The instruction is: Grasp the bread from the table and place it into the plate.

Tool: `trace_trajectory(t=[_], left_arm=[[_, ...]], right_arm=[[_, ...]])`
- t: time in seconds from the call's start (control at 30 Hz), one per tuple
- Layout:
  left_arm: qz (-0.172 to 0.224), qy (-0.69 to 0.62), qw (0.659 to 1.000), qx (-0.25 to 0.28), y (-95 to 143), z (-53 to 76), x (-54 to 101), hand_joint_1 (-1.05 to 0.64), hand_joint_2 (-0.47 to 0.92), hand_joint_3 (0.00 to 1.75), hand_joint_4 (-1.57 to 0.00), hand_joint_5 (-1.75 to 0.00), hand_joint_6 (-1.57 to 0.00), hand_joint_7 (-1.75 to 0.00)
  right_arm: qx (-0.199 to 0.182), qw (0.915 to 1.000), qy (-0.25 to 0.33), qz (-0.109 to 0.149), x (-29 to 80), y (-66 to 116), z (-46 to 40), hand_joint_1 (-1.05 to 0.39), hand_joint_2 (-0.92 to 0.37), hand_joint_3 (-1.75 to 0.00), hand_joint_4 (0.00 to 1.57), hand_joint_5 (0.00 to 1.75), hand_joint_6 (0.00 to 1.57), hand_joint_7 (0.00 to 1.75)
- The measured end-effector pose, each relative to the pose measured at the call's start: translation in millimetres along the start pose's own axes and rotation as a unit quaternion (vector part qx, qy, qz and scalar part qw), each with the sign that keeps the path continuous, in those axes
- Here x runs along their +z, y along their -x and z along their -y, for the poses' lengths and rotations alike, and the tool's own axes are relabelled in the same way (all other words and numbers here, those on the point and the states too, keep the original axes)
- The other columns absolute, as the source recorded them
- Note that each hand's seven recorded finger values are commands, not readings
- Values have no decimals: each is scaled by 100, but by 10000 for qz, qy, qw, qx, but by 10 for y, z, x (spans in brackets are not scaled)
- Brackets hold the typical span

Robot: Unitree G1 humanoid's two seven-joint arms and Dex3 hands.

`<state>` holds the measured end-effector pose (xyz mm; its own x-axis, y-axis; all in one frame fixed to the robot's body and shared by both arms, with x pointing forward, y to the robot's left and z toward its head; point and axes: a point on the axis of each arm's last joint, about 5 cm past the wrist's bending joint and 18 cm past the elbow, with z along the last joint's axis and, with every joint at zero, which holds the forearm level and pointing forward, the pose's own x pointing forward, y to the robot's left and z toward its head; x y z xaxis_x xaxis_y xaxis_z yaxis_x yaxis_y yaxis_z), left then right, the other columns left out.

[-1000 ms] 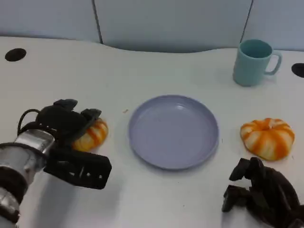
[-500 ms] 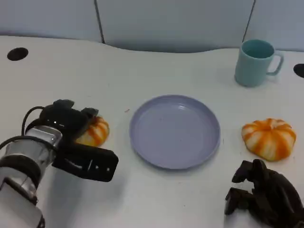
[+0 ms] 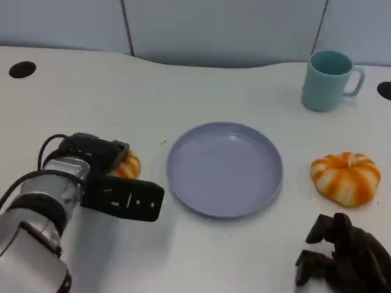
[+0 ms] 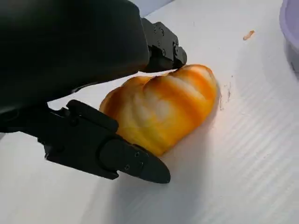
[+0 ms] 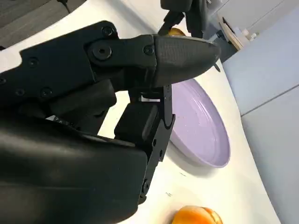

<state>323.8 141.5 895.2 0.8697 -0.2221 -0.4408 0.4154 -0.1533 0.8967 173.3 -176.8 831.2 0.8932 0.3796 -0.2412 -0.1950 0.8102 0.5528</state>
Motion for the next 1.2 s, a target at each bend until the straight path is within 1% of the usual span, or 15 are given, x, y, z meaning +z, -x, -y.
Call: trace_trajectory(t=[0.03, 0.1, 0.17, 0.37, 0.43, 0.47, 0.5, 0.53, 0.57, 0.6, 0.7, 0.8, 0.97, 1.1, 1.2], left_arm=[[29, 92, 10000, 14, 0, -2, 2, -26, 90, 2, -41, -10, -57, -4], [88, 223, 9997, 20, 0, -6, 6, -23, 92, 15, -68, -20, -68, -4], [94, 260, 9996, 23, 0, -10, 6, -22, 92, 21, -79, -23, -77, -5], [108, 492, 9986, 133, 2, -26, -4, -22, 92, 29, -88, -26, -92, -9], [117, 606, 9977, 265, 8, -32, -27, -26, 92, 22, -96, -33, -101, -10], [110, 632, 9975, 300, 10, -34, -38, -29, 92, 14, -88, -74, -108, -14], [93, 629, 9973, 365, 13, -33, -50, -29, 92, 16, -73, -122, -93, -58], [85, 590, 9971, 464, 16, -30, -59, -26, 92, 22, -67, -153, -66, -127], [85, 497, 9971, 570, 18, -24, -64, -24, 92, 24, -67, -164, -57, -150], [89, 419, 9967, 689, 20, -21, -71, -22, 92, 23, -69, -169, -54, -162], [137, 249, 9954, 920, 27, -14, -90, -23, 92, 27, -67, -174, -49, -173], [140, 247, 9952, 935, 38, 6, -119, -25, 92, 36, -67, -175, -50, -174], [195, 447, 9929, 1081, 51, -8, -157, -21, 92, 35, -72, -175, -49, -175], [263, 432, 9914, 1211, 58, -67, -193, -15, 86, 32, -72, -175, -54, -175], [362, 603, 9873, 1425, 65, -116, -213, -18, 89, 35, -76, -175, -57, -175]], right_arm=[[-3, 10000, -1, 1, -1, 3, 1, -48, -92, -44, 125, 116, 115, 105], [-6, 10000, -3, 1, 0, 3, 0, -48, -92, -44, 126, 116, 116, 105], [-7, 10000, -4, -2, 1, 4, 0, -47, -92, -44, 126, 116, 116, 105], [-45, 10000, -59, -34, 8, 7, -4, -46, -92, -45, 126, 116, 115, 106], [-92, 9999, -68, -58, 14, 14, -14, -46, -92, -46, 126, 116, 114, 106], [-95, 9999, -72, -62, 14, 16, -17, -46, -92, -46, 125, 116, 115, 107], [-89, 9999, -82, -68, 14, 17, -19, -46, -92, -46, 125, 116, 115, 107], [-81, 9999, -100, -75, 13, 17, -21, -46, -92, -45, 125, 116, 115, 107], [-75, 9999, -115, -78, 12, 16, -23, -46, -92, -45, 126, 115, 115, 107], [-70, 9999, -127, -78, 10, 15, -26, -46, -92, -45, 126, 115, 114, 107], [-60, 9998, -157, -73, 3, 9, -34, -45, -92, -44, 125, 114, 113, 106], [-48, 9998, -167, -79, 3, -8, -35, -45, -92, -44, 126, 114, 114, 106], [-8, 9998, -203, -84, 21, -116, -56, -47, -92, -41, 128, 112, 116, 104], [22, 9997, -223, -61, 30, -186, -75, -47, -92, -41, 131, 111, 117, 103], [26, 9998, -200, -10, 21, -210, -86, -47, -92, -42, 131, 109, 117, 102]])
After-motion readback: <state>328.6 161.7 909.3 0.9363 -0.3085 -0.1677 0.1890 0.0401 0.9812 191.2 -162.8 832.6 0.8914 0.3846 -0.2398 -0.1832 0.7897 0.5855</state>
